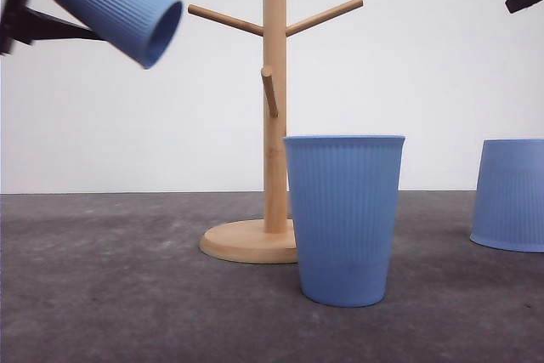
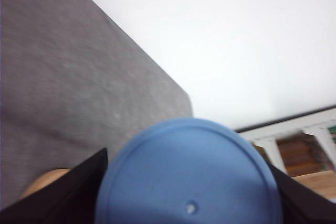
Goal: Place three cups
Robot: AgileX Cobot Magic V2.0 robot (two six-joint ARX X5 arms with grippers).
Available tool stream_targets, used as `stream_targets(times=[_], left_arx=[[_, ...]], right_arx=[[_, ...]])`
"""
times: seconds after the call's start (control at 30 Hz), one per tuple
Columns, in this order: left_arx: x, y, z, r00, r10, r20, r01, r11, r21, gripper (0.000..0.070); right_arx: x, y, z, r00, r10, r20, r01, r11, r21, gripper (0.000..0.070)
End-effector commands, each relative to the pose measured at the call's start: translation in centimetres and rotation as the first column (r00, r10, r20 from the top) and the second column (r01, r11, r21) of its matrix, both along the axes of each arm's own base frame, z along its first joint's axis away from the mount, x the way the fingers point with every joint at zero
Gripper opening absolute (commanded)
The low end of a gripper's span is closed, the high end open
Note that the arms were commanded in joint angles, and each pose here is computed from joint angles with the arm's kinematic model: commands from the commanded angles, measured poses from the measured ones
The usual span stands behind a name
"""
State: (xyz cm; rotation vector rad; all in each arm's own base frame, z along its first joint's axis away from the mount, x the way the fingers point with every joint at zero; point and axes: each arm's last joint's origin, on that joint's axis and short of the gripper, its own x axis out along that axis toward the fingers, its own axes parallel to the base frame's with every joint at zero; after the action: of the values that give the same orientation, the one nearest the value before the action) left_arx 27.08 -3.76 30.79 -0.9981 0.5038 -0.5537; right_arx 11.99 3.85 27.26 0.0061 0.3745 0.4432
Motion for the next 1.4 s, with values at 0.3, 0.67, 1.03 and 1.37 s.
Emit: stream_targets(times=[0.3,0.67,1.03,1.37], left_arx=[[1.8,-3.3,-1.0,0.995,-0.096,-0.004,0.095,0.992,-0.078,0.0432],[2.2,-6.3,-2.7,0.985,-0.165,-0.041,0.163,0.986,-0.045,0.0435],[2.2,-6.9,-3.2,0.976,-0.213,-0.04,0.212,0.977,-0.027,0.0682],[0.6,-6.6,-2.3,0.956,-0.286,-0.073,0.286,0.958,-0.002,0.068]], right_arx=[[0.0,0.1,0.7,1.0,0.006,0.028,-0.006,1.0,0.004,0.0448],[0.0,0.1,0.7,1.0,0.006,0.028,-0.006,1.0,0.004,0.0448],[0.0,0.1,0.6,1.0,0.006,0.027,-0.006,1.0,0.004,0.0448],[0.0,0.1,0.6,1.0,0.006,0.026,-0.006,1.0,0.004,0.0448]])
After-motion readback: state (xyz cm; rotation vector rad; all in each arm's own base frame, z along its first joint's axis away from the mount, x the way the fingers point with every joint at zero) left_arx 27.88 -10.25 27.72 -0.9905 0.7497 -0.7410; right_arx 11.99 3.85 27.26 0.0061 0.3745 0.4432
